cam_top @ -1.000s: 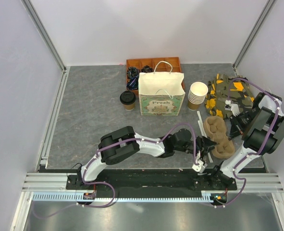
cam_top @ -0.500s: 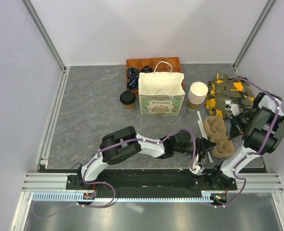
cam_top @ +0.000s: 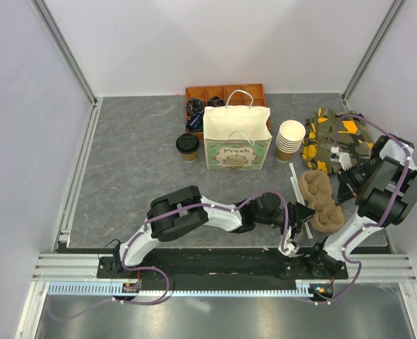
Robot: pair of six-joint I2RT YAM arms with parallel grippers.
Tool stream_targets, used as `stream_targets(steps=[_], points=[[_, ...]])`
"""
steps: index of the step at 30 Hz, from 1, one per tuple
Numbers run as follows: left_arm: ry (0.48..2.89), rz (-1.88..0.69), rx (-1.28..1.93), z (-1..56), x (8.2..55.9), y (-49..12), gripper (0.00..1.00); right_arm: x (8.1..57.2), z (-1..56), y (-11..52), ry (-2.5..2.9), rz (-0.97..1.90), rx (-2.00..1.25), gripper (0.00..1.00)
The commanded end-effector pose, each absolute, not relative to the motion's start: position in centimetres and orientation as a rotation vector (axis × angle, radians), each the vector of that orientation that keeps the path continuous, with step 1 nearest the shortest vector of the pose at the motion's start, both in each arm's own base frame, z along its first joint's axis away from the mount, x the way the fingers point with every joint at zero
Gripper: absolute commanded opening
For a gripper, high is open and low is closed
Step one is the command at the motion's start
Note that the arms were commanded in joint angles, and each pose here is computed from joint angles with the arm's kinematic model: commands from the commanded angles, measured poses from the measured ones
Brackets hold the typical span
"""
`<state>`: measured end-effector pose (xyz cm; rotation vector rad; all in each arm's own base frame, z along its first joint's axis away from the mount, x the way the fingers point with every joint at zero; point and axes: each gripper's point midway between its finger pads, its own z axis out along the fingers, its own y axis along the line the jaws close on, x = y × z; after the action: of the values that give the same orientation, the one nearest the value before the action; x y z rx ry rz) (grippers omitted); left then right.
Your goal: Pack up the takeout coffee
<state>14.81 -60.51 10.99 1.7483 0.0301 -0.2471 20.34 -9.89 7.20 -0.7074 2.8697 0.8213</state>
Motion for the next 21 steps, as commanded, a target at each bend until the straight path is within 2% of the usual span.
stream_targets(steps=[1, 21], points=[[0.008, -0.214, 1.713, 12.0, 15.2, -61.5, 0.33, 20.5, 7.2, -8.8, 2.830, 0.917, -0.722, 0.00], [0.014, -0.208, 1.737, 10.7, 15.5, -61.9, 0.31, 20.4, 7.1, -8.8, 2.831, 0.926, -0.724, 0.00]])
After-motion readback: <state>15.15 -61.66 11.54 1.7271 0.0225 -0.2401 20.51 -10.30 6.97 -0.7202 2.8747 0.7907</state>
